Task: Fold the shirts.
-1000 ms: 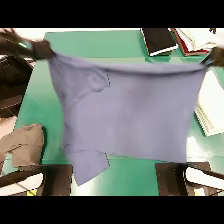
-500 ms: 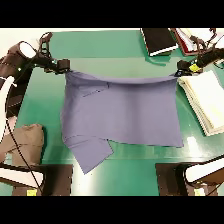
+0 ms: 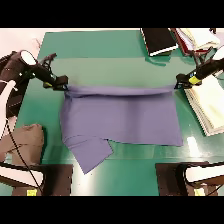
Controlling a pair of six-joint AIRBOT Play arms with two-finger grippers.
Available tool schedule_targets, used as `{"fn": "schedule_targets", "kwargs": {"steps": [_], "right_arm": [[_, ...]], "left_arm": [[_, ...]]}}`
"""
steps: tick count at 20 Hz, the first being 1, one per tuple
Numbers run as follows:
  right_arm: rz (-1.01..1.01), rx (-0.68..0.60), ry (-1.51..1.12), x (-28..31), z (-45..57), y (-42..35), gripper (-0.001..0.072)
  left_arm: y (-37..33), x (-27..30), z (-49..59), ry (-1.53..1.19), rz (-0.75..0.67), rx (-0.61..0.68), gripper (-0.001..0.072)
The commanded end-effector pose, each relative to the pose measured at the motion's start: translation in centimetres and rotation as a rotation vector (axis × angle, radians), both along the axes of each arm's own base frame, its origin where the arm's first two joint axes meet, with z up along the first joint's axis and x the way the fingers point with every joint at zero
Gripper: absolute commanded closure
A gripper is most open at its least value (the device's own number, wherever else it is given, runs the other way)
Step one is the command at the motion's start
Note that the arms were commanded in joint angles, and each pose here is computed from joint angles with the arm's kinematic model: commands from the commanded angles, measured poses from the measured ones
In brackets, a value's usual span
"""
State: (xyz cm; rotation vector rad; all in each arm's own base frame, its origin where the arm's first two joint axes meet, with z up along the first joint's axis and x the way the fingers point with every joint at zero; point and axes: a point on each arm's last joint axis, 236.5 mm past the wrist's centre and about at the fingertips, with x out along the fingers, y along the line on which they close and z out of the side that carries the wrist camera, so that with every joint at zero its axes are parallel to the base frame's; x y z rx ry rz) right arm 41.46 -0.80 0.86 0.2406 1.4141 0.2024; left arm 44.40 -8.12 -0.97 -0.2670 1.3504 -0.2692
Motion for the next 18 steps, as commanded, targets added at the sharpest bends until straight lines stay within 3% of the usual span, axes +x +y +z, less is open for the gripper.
{"fn": "schedule_targets", "kwargs": {"steps": [1, 2, 3, 7, 12, 14, 18], "right_arm": [[-0.036, 0.001, 0.001, -1.3, -1.9, 0.3, 0.0499], [-0.044, -0.002, -0.011, -1.2, -1.9, 0.1, 0.0247], [-0.06, -0.001, -0.015, -1.3, -1.4, -0.3, 0.0228], [-0.053, -0.002, -0.06, -3.2, 2.5, 0.0, 0.0232], [-0.057, -0.022, -0.18, -5.5, 5.1, 1.1, 0.0234], [-0.067, -0.028, -0.211, -6.0, 5.3, 1.1, 0.0265], [-0.065, -0.026, -0.204, -6.3, 5.2, 1.2, 0.0265]], "left_arm": [[-0.2, -1.3, -2.7, 0.053, 0.032, -0.003, 0.0143], [-0.2, -1.5, -2.6, 0.063, 0.046, -0.006, 0.0108], [-0.1, -1.7, -2.1, 0.059, 0.048, -0.005, 0.0108], [1.0, -4.9, 1.9, 0.024, 0.022, 0.046, 0.0108], [1.2, -17.7, -1.3, 0.166, 0.074, 0.048, 0.0109], [1.1, -22.8, -3.0, 0.238, 0.096, 0.041, 0.0108], [-0.8, -28.1, -4.6, 0.311, 0.14, -0.047, 0.0109]]}}
